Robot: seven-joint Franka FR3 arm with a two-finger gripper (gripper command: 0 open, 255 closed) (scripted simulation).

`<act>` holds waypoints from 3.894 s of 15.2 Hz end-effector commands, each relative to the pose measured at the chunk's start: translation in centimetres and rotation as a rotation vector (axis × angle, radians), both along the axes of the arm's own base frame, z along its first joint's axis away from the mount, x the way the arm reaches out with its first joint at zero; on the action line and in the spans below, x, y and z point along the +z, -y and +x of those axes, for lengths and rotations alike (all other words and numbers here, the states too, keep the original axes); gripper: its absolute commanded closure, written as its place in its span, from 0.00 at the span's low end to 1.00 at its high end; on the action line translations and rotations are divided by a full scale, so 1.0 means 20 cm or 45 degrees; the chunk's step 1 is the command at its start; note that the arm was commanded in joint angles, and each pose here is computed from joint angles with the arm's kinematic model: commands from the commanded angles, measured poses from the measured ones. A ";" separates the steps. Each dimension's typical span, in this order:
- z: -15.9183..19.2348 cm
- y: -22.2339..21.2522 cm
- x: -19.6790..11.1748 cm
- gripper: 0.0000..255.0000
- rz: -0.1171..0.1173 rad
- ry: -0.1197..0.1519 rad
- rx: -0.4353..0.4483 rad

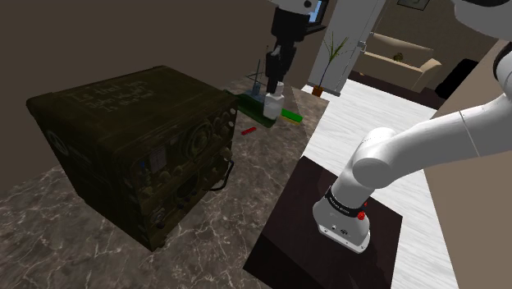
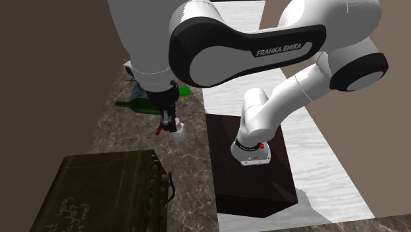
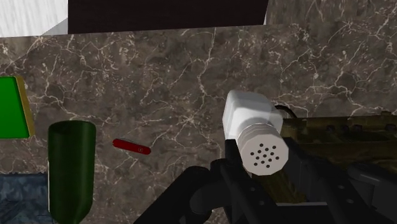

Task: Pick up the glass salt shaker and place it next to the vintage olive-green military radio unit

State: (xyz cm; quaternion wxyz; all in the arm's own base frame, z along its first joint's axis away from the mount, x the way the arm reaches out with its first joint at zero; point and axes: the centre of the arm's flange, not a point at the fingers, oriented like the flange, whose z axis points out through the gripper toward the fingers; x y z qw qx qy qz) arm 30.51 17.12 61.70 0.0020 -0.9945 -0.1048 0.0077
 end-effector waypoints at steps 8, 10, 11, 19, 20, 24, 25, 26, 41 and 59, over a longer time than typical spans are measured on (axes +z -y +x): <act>0.00 0.00 -0.23 1.00 0.000 0.000 0.000; 0.00 0.00 -0.29 1.00 0.000 0.000 0.000; 0.00 0.00 -0.31 1.00 0.000 0.000 0.000; 0.00 0.00 -0.52 1.00 0.000 0.000 0.000; 0.00 0.00 -0.55 1.00 0.000 0.000 0.000; 0.00 0.00 -0.66 1.00 0.000 0.000 0.000; 0.00 0.00 -0.68 1.00 0.000 0.000 0.000; 0.00 0.00 -0.71 1.00 0.000 0.000 0.000; 0.00 0.00 -1.10 1.00 0.000 0.000 0.000; 0.01 0.00 -1.12 0.00 0.000 0.000 0.000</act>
